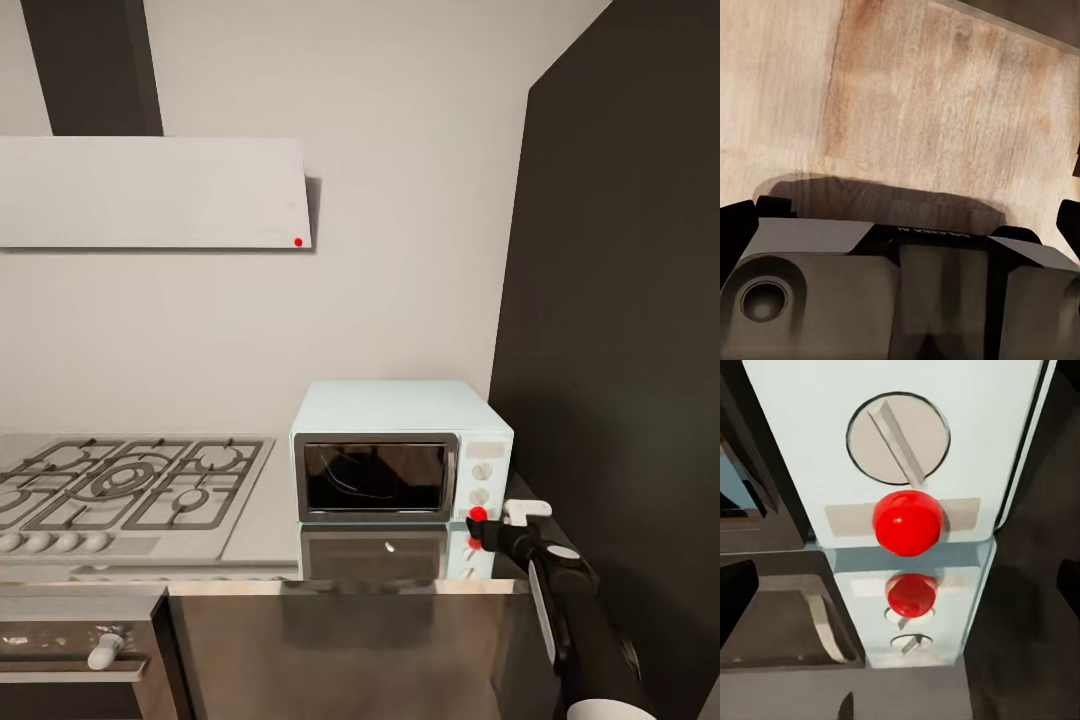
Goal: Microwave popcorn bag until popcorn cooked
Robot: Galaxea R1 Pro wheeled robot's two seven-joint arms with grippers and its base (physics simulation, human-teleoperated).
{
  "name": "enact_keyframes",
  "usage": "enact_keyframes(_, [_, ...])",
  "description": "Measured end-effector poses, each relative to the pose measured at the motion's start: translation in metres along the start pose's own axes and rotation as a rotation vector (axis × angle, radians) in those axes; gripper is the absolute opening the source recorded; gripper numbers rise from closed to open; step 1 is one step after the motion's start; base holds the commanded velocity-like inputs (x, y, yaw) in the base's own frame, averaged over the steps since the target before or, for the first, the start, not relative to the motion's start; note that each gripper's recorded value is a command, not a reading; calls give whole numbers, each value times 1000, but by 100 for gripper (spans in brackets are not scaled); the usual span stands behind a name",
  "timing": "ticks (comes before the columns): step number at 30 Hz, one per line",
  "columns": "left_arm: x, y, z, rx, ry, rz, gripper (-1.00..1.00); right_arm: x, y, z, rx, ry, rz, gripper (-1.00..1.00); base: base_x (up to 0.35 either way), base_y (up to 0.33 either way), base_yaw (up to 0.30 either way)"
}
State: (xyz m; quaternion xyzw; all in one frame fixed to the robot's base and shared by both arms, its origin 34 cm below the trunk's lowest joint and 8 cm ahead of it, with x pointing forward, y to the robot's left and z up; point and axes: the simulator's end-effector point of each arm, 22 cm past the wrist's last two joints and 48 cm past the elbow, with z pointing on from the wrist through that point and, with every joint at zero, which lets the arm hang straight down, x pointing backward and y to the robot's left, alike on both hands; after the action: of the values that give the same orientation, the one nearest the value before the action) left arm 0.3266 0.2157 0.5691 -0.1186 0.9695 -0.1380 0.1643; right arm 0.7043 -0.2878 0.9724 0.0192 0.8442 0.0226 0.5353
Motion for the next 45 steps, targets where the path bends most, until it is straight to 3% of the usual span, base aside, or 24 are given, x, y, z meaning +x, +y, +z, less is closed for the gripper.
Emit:
enact_keyframes(4, [0,0,0,0,-1,0,100,2,4,6,-12,-39,-16,100,0,0,0])
enact_keyframes(32, [0,0,0,0,0,0,100,12,2,11,-7,-44,-15,100,46,0,0])
enact_keyframes(33, [0,0,0,-1,0,0,100,12,1,11,-4,-44,-15,-100,0,0,0])
enact_keyframes(41, [0,0,0,-1,0,0,100,12,-2,11,6,-43,-16,-100,0,0,0])
enact_keyframes(45, [0,0,0,-1,0,0,100,12,-11,11,44,-44,-16,-100,0,0,0])
